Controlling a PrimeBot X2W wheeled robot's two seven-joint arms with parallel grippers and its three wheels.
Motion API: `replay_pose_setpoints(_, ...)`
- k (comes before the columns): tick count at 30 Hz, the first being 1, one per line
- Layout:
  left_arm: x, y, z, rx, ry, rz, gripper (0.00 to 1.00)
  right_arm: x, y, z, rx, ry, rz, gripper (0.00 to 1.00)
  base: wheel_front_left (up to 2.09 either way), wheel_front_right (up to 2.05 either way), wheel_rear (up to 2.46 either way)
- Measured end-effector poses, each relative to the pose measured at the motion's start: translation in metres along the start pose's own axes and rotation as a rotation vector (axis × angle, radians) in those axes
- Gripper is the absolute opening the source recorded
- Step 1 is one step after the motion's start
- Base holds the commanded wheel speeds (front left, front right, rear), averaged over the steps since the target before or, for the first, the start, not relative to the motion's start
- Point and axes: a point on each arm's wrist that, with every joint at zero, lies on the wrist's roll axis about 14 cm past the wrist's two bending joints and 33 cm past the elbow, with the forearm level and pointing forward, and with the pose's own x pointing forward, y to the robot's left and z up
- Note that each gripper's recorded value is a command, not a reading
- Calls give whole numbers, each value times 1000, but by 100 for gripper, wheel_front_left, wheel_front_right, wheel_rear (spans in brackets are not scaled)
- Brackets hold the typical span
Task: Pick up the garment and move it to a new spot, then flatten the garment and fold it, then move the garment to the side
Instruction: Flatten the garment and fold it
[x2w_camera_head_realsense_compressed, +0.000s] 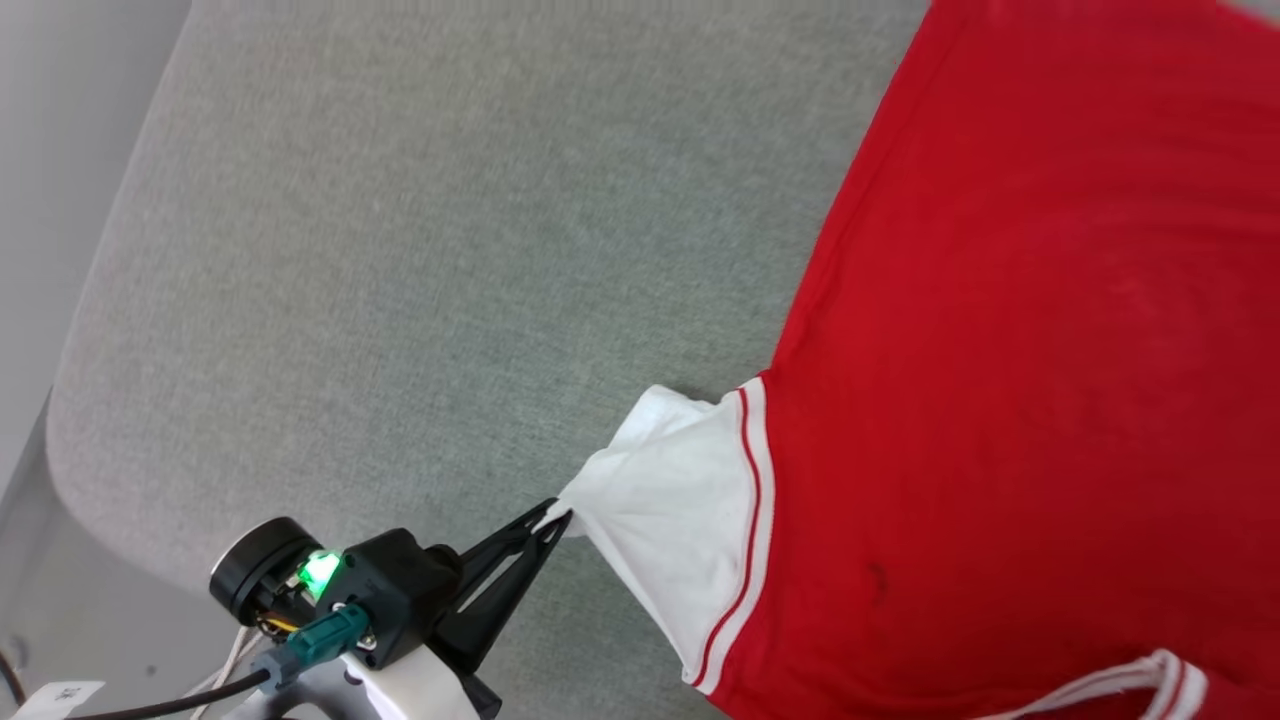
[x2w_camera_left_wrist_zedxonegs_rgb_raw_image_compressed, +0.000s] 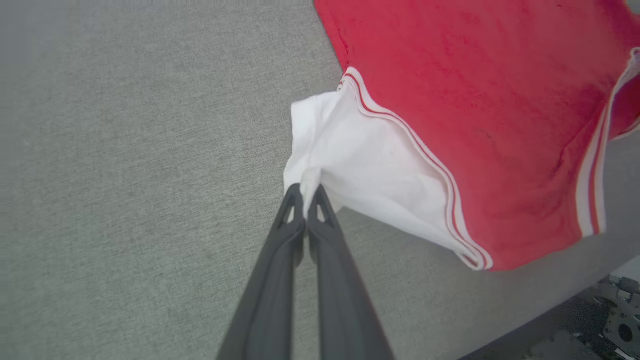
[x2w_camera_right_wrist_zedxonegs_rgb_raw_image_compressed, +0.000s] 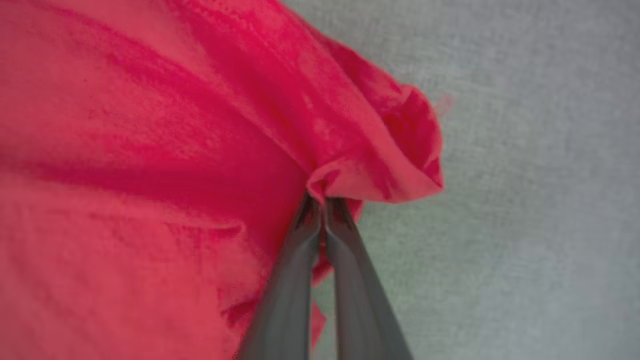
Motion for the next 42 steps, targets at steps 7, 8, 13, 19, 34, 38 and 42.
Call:
replay_pose_setpoints(7, -17, -9, 7, -7, -48, -8, 0, -42, -12, -78, 23, 28, 17, 0, 0, 0, 0)
replay_pose_setpoints(8, -17, -9, 7, -7, -48, -8, 0, -42, -12, -78, 23, 28, 17, 0, 0, 0, 0)
replay_pose_setpoints(13, -23, -15, 8, -25, -75, -26, 0, -73, -29, -137, 83, 11, 13, 0, 0, 0, 0)
replay_pose_setpoints(19, -23, -24, 11, -31, -105, -60, 0, -97, -37, -197, 177, -15, 28, 0, 0, 0, 0)
replay_pose_setpoints(34, -16, -43, 22, -36, -176, -110, 0, -117, -24, -301, 331, -29, 60, 0, 0, 0, 0)
replay_pose_setpoints(38, -15, -44, 21, -43, -179, -112, 0, -115, -20, -308, 347, -47, 72, 0, 0, 0, 0)
replay_pose_setpoints(42, -15, -44, 20, -45, -177, -109, 0, -115, -21, -298, 334, -101, 69, 100, 0, 0, 0)
